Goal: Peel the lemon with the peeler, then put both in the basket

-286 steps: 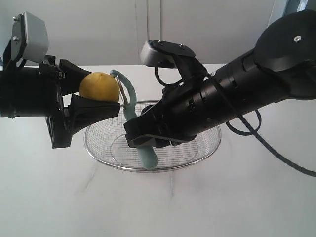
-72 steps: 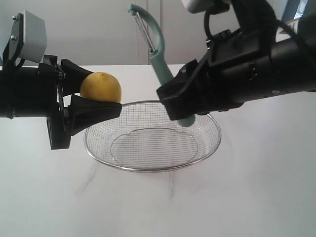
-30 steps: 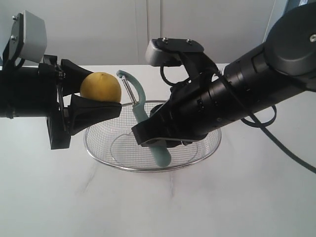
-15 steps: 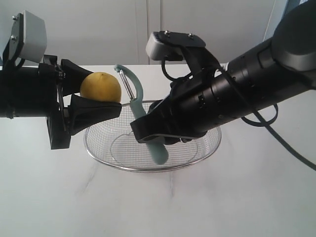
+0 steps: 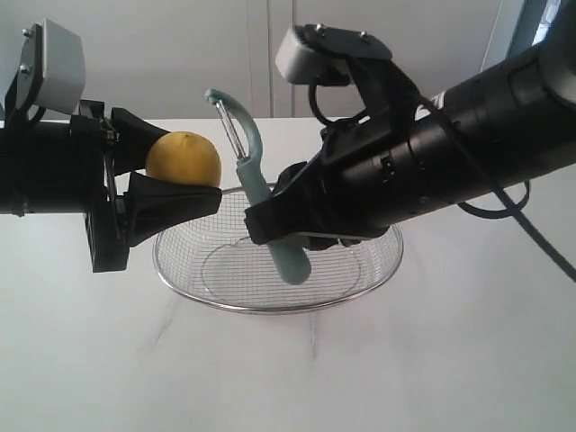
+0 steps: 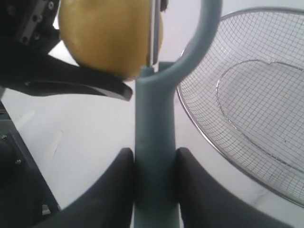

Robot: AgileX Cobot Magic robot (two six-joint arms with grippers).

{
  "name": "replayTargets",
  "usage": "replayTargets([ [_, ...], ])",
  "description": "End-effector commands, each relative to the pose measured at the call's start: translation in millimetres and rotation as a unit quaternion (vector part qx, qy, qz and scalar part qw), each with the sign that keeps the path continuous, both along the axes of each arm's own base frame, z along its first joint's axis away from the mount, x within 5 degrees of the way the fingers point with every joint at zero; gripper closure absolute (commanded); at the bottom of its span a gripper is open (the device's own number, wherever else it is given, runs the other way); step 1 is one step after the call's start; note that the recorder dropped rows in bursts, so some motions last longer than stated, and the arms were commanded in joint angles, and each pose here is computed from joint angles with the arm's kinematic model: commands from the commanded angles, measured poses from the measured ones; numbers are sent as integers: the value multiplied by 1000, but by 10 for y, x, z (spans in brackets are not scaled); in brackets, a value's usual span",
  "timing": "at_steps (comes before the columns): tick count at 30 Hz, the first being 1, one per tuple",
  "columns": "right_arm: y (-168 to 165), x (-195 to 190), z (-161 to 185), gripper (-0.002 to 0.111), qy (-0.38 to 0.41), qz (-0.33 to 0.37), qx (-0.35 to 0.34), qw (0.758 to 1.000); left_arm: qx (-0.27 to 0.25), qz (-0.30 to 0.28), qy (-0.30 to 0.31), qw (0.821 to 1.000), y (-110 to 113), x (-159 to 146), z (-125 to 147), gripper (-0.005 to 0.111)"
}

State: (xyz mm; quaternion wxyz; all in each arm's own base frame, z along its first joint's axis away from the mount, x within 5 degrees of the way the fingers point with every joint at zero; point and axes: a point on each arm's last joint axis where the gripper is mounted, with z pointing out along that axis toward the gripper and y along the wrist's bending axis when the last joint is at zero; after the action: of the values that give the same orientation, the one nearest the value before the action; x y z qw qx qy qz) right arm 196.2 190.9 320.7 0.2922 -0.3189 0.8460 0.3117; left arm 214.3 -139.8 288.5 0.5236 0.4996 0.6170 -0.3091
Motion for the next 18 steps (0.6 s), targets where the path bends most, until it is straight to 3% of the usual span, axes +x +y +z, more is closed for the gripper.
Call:
replayTargets([
  [1, -94, -123, 247, 108, -52, 9, 24, 998, 5, -19, -64, 998, -4, -15, 55, 107],
  [9, -353, -348, 586, 108, -173, 11, 21, 985, 6, -19, -64, 998, -3, -13, 55, 107],
  [18, -514, -96, 487, 108, -202, -106, -77, 971, 7, -18, -64, 998, -2, -12, 54, 107],
])
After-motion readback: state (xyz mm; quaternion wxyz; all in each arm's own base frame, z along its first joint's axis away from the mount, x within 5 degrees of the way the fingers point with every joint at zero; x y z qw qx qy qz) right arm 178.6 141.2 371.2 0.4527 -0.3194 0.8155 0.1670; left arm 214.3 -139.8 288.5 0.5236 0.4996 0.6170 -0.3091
